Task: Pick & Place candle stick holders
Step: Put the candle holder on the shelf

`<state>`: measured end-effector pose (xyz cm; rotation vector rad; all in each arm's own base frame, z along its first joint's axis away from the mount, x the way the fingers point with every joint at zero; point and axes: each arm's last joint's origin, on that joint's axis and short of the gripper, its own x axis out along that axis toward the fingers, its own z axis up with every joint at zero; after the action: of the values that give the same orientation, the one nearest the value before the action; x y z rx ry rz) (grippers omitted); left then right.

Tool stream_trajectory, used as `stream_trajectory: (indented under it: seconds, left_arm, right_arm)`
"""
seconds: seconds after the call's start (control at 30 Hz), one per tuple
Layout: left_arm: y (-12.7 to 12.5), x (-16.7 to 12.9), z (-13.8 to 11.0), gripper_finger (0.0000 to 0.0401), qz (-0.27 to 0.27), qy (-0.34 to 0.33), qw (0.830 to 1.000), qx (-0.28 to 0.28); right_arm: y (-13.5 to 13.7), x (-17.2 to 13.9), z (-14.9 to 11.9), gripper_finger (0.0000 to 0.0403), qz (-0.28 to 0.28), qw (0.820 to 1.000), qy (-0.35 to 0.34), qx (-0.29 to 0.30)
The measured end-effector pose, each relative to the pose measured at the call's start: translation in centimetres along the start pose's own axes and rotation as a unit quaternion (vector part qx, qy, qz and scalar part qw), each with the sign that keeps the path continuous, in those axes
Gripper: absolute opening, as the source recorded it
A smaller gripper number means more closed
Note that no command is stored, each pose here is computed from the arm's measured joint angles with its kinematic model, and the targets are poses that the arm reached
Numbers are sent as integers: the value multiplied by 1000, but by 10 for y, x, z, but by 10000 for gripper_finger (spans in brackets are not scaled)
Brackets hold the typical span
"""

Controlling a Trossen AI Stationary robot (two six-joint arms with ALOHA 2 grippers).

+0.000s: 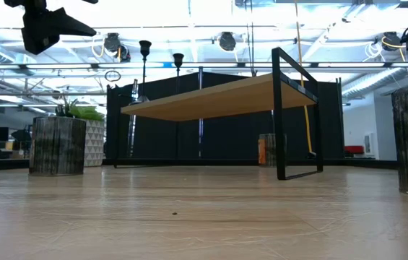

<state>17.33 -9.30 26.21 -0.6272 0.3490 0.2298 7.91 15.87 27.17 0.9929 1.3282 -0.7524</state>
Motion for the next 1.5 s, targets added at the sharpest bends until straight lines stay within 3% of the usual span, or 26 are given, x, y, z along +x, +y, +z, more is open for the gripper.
stream_trajectory:
  seconds: [0.13,0.5,0.73,0.97,1.13,1.33,1.5]
  left_arm:
    - [0,0,0,225,0,-1,1000,4]
    - [0,0,0,225,0,-1,1000,20]
    - [0,0,0,225,0,-1,1000,20]
    - [0,0,0,225,-1,-1,1000,27]
    - [0,0,0,225,0,-1,999,42]
    - [0,0,0,225,0,-1,999,45]
    - [0,0,0,225,1,-1,999,45]
  right_arm:
    - [1,-14,6,13,-15,1000,-19,-9]
    - [16,-56,24,12,13,999,-10,-35]
    - [27,-79,40,12,55,997,-8,-50]
    - [37,-111,58,12,136,987,-65,-62]
    - [54,-126,67,12,229,963,-113,-82]
    - [86,-141,80,12,352,911,-174,-124]
    - [102,-152,98,12,405,872,-228,-152]
